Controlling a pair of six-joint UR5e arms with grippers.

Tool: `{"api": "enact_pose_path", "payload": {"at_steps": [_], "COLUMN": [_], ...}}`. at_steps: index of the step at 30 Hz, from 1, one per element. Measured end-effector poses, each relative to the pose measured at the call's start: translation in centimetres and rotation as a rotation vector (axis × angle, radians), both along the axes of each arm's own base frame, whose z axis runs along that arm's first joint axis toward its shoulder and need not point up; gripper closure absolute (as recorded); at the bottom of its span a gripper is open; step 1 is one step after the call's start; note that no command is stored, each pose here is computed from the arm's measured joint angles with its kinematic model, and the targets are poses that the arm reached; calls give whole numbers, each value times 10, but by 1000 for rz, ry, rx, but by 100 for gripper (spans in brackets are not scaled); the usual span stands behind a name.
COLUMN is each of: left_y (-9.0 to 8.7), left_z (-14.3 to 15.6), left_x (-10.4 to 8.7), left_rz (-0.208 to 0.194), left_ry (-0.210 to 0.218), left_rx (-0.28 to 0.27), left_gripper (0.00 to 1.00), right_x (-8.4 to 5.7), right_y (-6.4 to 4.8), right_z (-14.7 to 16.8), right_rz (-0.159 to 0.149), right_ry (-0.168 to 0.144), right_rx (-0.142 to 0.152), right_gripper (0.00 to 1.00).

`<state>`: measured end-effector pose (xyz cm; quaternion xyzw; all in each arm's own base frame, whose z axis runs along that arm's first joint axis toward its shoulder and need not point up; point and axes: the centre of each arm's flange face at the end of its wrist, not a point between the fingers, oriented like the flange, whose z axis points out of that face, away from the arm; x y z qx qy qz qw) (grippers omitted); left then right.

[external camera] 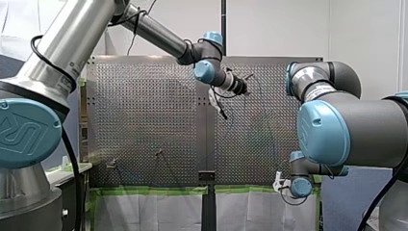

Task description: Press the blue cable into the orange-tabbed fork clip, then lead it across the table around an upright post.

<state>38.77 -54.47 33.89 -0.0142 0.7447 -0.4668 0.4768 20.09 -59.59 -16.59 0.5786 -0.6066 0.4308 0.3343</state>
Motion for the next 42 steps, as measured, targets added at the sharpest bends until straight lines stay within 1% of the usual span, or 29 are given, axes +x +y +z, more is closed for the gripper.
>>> {"api": "enact_pose_path", "payload": {"at_steps": [2, 5, 9, 13, 17, 28, 33, 37, 42], "left_y": [-4, -9, -14, -17, -20, -22, -26, -33, -51], "left_z": [-1, 0, 11, 25, 39, 75, 92, 95, 83], "left_x": [7, 19, 29, 36, 37, 37, 36, 36, 27], "left_rz": [6, 21, 35, 40, 56, 130, 158, 179, 191], "left_ry": [-3, -19, -49, -70, -77, -82, -100, -106, -91], "left_rx": [-21, -51, -83, -107, -119, -122, -140, -141, -106], "left_gripper": [0, 0, 0, 0, 0, 0, 0, 0, 0], "right_x": [0, 0, 1, 1, 1, 1, 1, 0, -1], "right_y": [0, 0, 0, 0, 0, 0, -1, -1, -1], "right_z": [0, 0, 0, 0, 0, 0, 0, 0, 0], "right_rz": [2, 4, 5, 6, 8, 12, 9, 7, 4], "right_ry": [-1, -2, -2, -3, -5, -10, -19, -22, -25], "right_rx": [0, 0, 0, -1, -2, -2, -1, -2, 0], "right_gripper": [100, 100, 100, 100, 100, 100, 100, 100, 100]}}
